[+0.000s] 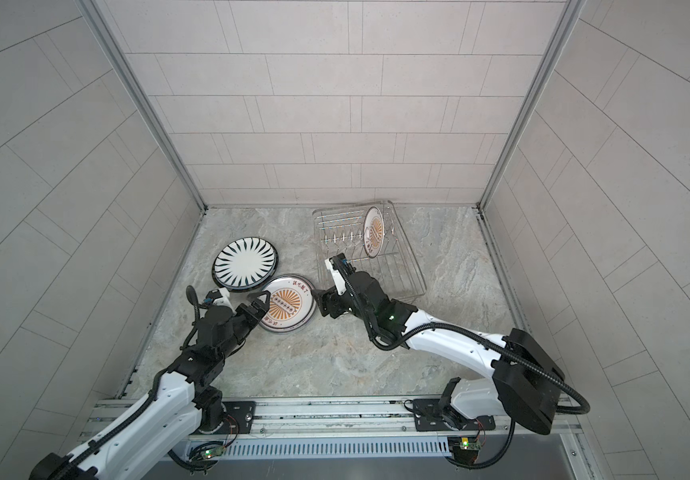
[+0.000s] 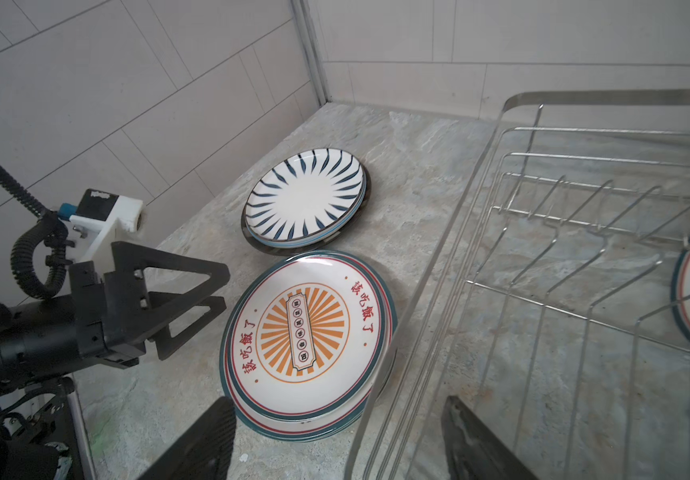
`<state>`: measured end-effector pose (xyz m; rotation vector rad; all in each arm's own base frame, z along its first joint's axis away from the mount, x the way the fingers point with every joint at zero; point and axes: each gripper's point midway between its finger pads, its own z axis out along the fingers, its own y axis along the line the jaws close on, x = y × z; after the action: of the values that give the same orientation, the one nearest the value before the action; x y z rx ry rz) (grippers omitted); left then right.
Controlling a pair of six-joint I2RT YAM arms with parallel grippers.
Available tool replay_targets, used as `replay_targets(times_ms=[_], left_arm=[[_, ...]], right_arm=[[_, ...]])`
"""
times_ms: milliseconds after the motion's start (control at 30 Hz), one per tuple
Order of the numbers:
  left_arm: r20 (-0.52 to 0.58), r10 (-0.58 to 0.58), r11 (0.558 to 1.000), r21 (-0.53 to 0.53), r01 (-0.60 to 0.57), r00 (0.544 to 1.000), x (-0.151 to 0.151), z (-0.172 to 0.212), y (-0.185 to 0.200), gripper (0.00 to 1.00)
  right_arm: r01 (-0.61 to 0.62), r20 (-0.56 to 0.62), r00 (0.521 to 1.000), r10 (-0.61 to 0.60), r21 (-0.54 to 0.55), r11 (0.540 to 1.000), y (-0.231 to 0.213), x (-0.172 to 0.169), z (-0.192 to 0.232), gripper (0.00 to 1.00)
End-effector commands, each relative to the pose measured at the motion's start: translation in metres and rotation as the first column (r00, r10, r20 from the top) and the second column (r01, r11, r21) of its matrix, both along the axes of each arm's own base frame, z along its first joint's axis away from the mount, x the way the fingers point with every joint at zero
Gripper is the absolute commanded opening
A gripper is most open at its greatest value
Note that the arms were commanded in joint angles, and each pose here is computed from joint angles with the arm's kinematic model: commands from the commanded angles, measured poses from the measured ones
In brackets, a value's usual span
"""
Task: Unload the plates from the dish rack
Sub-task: 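Reach the right gripper to the last sunburst plate in the rack while the left rises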
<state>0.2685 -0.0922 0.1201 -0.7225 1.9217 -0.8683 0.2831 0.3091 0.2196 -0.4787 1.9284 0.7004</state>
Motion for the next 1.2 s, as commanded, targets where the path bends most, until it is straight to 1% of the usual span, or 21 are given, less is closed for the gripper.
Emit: replay_targets(times_ms=[0,33,67,100,133,167,300,467,500,633,867,1000,1067,1167], left_arm=[[0.221,-0.141,0.990,0.010,0.142,0.965,0.001,0.046,-0.023,1.00],[0.255,-0.176,0.984,0.025,0.176,0.951,-0.001,0.054,-0.028,1.00],[0.288,-0.210,0.977,0.040,0.208,0.934,-0.003,0.062,-0.034,1.00],[0.310,-0.234,0.972,0.049,0.230,0.922,-0.004,0.067,-0.038,1.00],[0.337,-0.265,0.964,0.063,0.260,0.903,-0.007,0.073,-0.044,1.00],[0.356,-0.292,0.956,0.081,0.282,0.888,-0.008,0.077,-0.050,1.00],[0.356,-0.378,0.926,0.150,0.348,0.854,-0.010,0.083,-0.072,1.00],[0.386,-0.415,0.910,0.180,0.374,0.824,-0.009,0.093,-0.089,1.00],[0.370,-0.430,0.902,0.201,0.381,0.823,-0.007,0.088,-0.092,1.00],[0.376,-0.456,0.889,0.242,0.389,0.807,-0.005,0.094,-0.102,1.00],[0.359,-0.489,0.870,0.263,0.417,0.795,-0.006,0.089,-0.111,1.00],[0.365,-0.482,0.874,0.266,0.407,0.797,-0.005,0.091,-0.110,1.00],[0.367,-0.480,0.874,0.270,0.403,0.797,-0.005,0.091,-0.110,1.00],[0.363,-0.492,0.868,0.275,0.414,0.791,-0.007,0.090,-0.113,1.00]], right_arm=[[0.124,0.068,0.990,-0.124,0.005,0.992,-0.027,0.011,0.022,0.83],[0.154,0.073,0.985,-0.154,0.002,0.988,-0.035,0.016,0.024,0.84],[0.190,0.072,0.979,-0.190,-0.001,0.982,-0.043,0.022,0.025,0.90],[0.214,0.069,0.975,-0.213,-0.002,0.977,-0.050,0.027,0.027,0.94],[0.231,0.061,0.971,-0.230,-0.008,0.973,-0.056,0.033,0.027,0.95],[0.248,0.049,0.968,-0.247,-0.012,0.969,-0.062,0.040,0.028,0.95],[0.324,0.005,0.946,-0.324,-0.024,0.946,-0.088,0.067,0.025,0.95],[0.426,0.009,0.905,-0.426,-0.037,0.904,-0.124,0.098,0.025,0.95],[0.440,0.004,0.898,-0.440,-0.035,0.897,-0.130,0.104,0.025,0.95],[0.479,-0.020,0.877,-0.481,-0.047,0.876,-0.147,0.125,0.021,0.94],[0.543,-0.043,0.835,-0.548,-0.092,0.834,-0.165,0.151,0.010,0.91],[0.563,-0.055,0.818,-0.573,-0.131,0.816,-0.171,0.168,0.002,0.87],[0.563,-0.065,0.815,-0.575,-0.140,0.814,-0.171,0.176,-0.002,0.84],[0.563,-0.071,0.812,-0.580,-0.171,0.809,-0.170,0.188,-0.006,0.75]])
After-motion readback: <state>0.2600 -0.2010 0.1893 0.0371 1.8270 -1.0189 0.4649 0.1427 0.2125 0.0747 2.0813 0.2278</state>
